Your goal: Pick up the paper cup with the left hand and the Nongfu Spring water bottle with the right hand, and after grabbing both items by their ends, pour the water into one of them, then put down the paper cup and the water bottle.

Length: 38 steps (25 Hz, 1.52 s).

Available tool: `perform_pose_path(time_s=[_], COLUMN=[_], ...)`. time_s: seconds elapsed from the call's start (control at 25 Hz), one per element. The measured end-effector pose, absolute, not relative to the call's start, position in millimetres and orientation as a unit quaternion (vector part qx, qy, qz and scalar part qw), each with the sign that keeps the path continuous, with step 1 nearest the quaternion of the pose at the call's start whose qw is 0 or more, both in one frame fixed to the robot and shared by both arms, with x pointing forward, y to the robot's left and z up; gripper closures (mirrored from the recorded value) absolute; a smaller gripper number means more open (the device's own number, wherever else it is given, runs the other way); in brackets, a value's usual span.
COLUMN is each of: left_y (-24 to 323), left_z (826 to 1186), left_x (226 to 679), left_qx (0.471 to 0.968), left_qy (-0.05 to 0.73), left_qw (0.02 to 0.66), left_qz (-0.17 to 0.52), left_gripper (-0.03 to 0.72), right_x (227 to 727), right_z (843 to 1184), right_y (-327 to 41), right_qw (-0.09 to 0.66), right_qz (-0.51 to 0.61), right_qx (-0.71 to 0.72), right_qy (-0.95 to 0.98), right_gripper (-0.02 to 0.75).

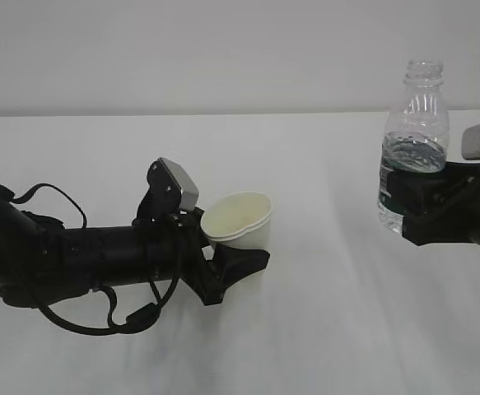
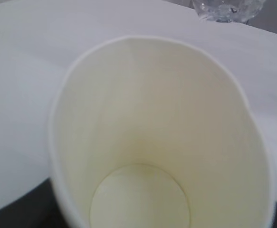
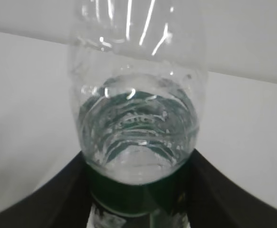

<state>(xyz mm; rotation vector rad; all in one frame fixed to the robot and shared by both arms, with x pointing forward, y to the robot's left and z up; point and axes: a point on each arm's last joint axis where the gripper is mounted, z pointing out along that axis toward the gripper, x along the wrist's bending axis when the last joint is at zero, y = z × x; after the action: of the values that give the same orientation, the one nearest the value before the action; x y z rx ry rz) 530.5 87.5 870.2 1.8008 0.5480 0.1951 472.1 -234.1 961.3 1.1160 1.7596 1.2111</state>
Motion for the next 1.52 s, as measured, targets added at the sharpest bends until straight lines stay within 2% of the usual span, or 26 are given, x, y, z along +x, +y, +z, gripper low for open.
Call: perform_pose_path(time_s=[0.32, 0.6, 1.04, 1.52], left_y=[77.2, 59.9, 52.7, 46.0], left_z=[872.1, 879.6, 884.7, 878.8], left_x=[529.1, 525.3, 528.9, 537.0], left_qx=[0.777, 0.787, 0.803, 0.807], left_qy=[0.213, 0.160, 0.102, 0.092], left_qw=[0.589, 0.595, 0.587, 0.583], left_qz=[0.069, 0.039, 0.037, 0.025], left_gripper=[0.214, 0.214, 0.214, 0.214], right_x=[469.3, 466.7, 466.5, 467.3], right_z=[957.4, 960.3, 960.3, 961.0], right_y=[-234.4, -235.0, -234.6, -235.9], right_qw=[0.345, 0.345, 0.357, 0.391], right_qz=[0.447, 0.442, 0.432, 0.407], right_qx=[0.433, 0.430, 0.406, 0.364], right_qy=[0.702, 0.708, 0.722, 0.741], right_gripper=[0.328, 0.328, 0.328, 0.328])
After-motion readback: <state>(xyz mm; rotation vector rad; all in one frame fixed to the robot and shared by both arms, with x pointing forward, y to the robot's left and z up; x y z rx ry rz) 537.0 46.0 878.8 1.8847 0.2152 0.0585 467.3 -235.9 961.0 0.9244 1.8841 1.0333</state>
